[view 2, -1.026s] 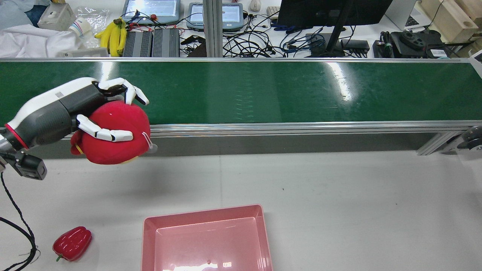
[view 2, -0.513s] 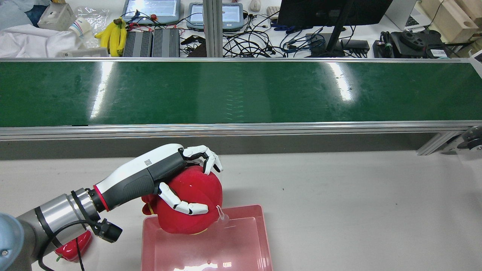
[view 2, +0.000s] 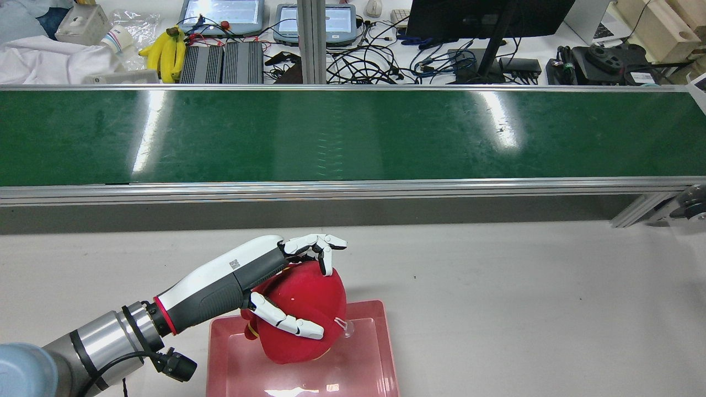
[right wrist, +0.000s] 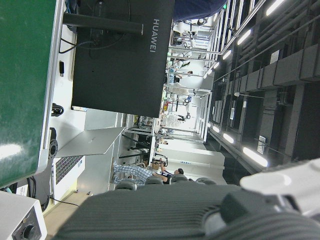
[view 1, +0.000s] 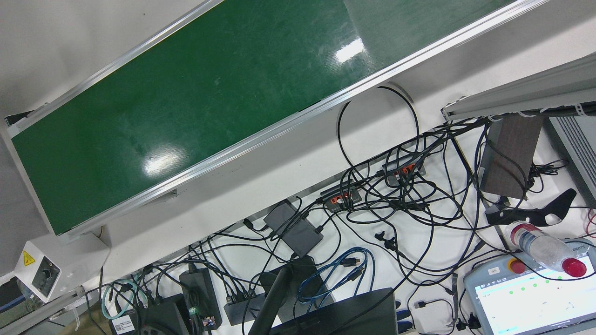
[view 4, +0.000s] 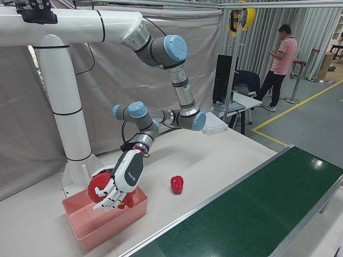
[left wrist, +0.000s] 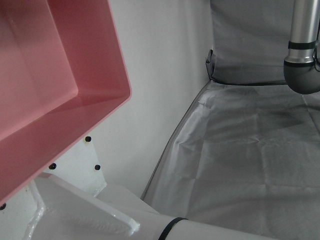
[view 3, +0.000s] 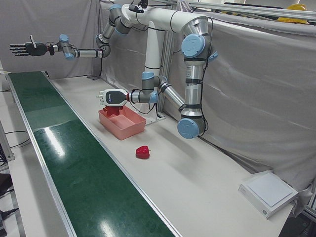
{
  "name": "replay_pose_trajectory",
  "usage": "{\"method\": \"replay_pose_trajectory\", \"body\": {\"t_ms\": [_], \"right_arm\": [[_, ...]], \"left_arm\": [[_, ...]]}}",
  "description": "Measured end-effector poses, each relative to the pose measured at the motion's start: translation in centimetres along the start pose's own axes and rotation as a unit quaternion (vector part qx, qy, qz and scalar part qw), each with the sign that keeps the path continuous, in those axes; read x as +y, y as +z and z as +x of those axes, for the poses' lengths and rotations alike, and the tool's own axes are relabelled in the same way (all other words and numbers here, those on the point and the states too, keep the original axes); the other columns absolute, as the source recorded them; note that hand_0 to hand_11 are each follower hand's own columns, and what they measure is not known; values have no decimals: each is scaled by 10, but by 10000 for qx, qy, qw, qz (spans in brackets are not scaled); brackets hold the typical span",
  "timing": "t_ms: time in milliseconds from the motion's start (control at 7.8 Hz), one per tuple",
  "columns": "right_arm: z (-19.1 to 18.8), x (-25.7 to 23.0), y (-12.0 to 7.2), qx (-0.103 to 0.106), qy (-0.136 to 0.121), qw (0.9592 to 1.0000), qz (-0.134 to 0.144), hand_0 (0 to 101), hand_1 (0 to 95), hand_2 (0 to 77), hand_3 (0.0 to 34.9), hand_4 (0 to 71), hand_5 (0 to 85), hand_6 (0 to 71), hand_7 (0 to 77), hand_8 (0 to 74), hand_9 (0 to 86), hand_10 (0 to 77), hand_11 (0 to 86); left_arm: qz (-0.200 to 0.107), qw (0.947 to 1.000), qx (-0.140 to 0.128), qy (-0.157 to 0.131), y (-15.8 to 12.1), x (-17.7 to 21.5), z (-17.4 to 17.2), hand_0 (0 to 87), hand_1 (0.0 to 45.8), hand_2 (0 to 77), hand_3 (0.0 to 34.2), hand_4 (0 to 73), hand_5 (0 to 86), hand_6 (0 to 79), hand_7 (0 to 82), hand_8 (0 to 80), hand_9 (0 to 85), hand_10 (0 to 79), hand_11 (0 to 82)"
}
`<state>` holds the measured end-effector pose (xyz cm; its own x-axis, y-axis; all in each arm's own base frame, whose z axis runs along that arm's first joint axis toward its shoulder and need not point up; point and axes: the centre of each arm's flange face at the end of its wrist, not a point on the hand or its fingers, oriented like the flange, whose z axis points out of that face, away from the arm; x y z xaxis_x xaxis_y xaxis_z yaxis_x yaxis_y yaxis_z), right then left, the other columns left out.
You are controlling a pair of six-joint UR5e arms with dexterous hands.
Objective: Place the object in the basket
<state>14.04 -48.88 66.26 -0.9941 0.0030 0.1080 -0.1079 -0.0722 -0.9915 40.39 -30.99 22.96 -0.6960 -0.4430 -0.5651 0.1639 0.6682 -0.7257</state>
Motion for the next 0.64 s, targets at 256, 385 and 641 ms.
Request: {"method": "replay_pose_trajectory", "body": {"t_ms": [256,385,641], "right_arm": [[0,0,0,-1,0,10000,5,1,0,5,0,0,0,0,5,0,0,0,0],[0,-1,0,-2,0,10000,5,1,0,5,0,0,0,0,5,0,0,0,0],[0,-1,0,0,0,10000,5,0,0,5,0,0,0,0,5,0,0,0,0]], "left_arm": [[40,10000,-29,57,-4,-2,3,564,229,65,3,109,491,44,131,164,262,44,109],[78,9999,-54,85,-6,-3,4,538,147,16,2,93,382,22,60,93,180,5,22],[118,9999,-56,106,-7,-6,7,514,125,5,4,71,251,27,38,82,136,0,16]]}}
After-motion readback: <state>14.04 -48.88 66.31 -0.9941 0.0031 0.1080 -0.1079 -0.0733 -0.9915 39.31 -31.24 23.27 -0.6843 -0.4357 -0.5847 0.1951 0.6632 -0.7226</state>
